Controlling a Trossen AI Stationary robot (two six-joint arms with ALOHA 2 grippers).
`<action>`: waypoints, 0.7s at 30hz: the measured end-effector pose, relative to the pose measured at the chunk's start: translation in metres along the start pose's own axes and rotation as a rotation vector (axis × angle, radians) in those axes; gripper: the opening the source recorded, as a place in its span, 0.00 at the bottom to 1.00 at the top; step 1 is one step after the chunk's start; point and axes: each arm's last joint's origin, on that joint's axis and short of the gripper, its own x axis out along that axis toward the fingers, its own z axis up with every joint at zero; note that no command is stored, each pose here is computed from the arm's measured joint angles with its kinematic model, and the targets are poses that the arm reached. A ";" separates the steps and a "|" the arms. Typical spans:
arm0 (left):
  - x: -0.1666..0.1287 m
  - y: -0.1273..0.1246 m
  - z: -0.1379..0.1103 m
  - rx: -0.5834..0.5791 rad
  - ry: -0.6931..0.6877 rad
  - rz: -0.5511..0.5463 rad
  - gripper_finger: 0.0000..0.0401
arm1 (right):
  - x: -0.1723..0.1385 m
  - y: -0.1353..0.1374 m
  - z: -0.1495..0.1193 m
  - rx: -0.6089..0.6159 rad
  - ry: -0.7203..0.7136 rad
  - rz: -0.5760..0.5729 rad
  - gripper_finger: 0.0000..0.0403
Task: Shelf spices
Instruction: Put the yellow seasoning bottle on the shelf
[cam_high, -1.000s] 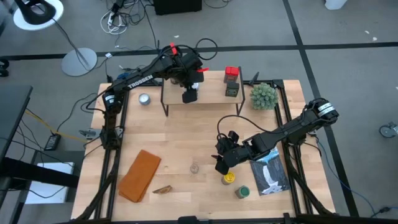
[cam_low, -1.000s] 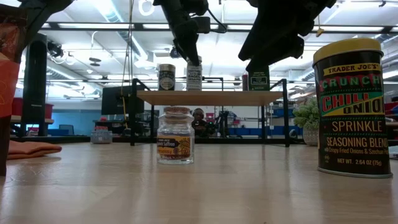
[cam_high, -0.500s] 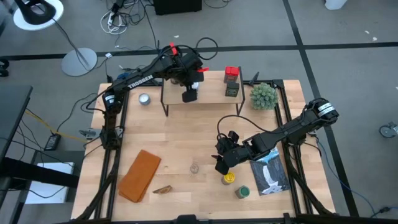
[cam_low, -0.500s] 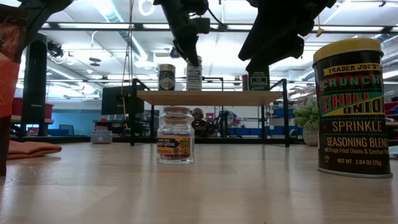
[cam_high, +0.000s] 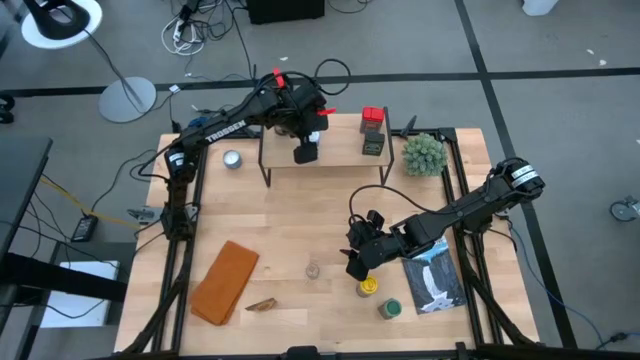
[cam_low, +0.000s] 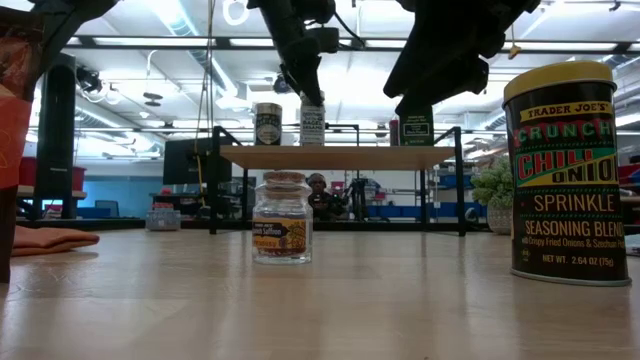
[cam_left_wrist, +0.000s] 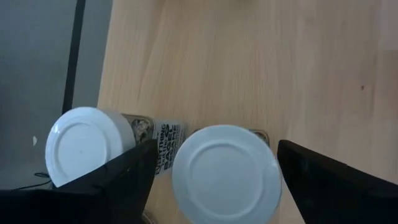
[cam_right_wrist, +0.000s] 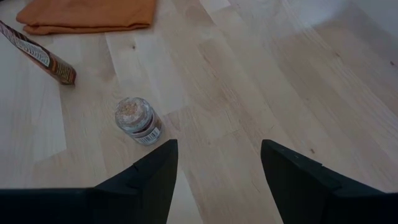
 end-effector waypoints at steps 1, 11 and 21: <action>0.000 0.000 0.000 0.000 -0.003 -0.002 0.84 | 0.000 0.000 0.000 0.000 0.000 -0.001 0.57; -0.007 0.001 0.006 -0.002 -0.068 -0.012 0.84 | 0.000 0.000 0.000 -0.001 0.001 0.000 0.57; -0.042 0.005 0.019 -0.009 -0.208 -0.031 0.84 | 0.000 0.000 0.000 -0.010 0.001 0.001 0.57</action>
